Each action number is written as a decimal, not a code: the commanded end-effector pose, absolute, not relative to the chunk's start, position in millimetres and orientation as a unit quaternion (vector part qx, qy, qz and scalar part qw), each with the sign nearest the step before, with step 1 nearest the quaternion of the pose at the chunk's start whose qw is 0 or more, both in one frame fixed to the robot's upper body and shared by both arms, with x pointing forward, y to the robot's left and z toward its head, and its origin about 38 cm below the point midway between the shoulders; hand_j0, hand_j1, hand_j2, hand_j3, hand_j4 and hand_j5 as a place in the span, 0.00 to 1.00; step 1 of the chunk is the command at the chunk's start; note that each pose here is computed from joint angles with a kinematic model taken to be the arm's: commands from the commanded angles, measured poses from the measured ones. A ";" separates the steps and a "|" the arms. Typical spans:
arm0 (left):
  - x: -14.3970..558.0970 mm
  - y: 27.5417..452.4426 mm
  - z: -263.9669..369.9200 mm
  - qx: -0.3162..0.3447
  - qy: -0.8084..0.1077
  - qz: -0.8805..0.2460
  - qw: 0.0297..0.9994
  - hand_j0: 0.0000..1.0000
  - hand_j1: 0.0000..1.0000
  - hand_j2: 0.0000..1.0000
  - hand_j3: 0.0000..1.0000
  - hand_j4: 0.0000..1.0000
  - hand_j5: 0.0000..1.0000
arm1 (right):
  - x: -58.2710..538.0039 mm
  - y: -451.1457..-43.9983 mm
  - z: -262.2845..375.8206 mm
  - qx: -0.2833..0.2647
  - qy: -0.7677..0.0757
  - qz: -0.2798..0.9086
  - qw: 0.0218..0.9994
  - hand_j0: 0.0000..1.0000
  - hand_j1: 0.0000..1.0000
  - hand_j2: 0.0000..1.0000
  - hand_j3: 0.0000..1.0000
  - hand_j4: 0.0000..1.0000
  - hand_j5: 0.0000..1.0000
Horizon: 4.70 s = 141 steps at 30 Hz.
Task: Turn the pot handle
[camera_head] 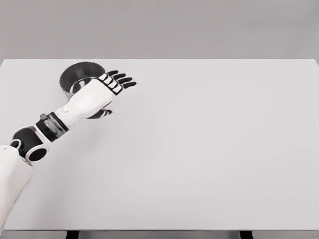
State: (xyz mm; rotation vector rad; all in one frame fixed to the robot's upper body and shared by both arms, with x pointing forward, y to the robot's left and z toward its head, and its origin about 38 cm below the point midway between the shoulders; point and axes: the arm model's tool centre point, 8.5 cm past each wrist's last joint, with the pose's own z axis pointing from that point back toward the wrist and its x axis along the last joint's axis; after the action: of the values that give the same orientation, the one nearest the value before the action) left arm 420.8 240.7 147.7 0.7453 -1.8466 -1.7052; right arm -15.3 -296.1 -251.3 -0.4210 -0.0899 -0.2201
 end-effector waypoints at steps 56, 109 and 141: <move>429.0 383.3 150.5 0.374 -0.609 -0.597 0.365 1.00 1.00 1.00 1.00 1.00 1.00 | -15.3 -296.2 -251.3 -0.209 -0.045 -0.109 0.971 1.00 1.00 1.00 1.00 1.00 1.00; 462.1 444.1 158.3 0.409 -0.574 -0.561 0.433 1.00 1.00 1.00 1.00 1.00 1.00 | -15.3 -296.2 -251.3 -0.209 -0.045 -0.109 0.971 1.00 1.00 1.00 1.00 1.00 1.00; 478.9 435.7 161.6 0.407 -0.567 -0.571 0.432 1.00 1.00 1.00 1.00 1.00 1.00 | -15.3 -296.2 -251.3 -0.209 -0.045 -0.109 0.971 1.00 1.00 1.00 1.00 1.00 1.00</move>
State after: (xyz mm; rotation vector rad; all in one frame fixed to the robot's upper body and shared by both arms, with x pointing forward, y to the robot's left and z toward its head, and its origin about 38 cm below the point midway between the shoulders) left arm 478.9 435.7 160.2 1.0149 -1.4090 -1.4265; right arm -15.3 -296.1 -251.3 -0.4210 -0.0899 -0.2201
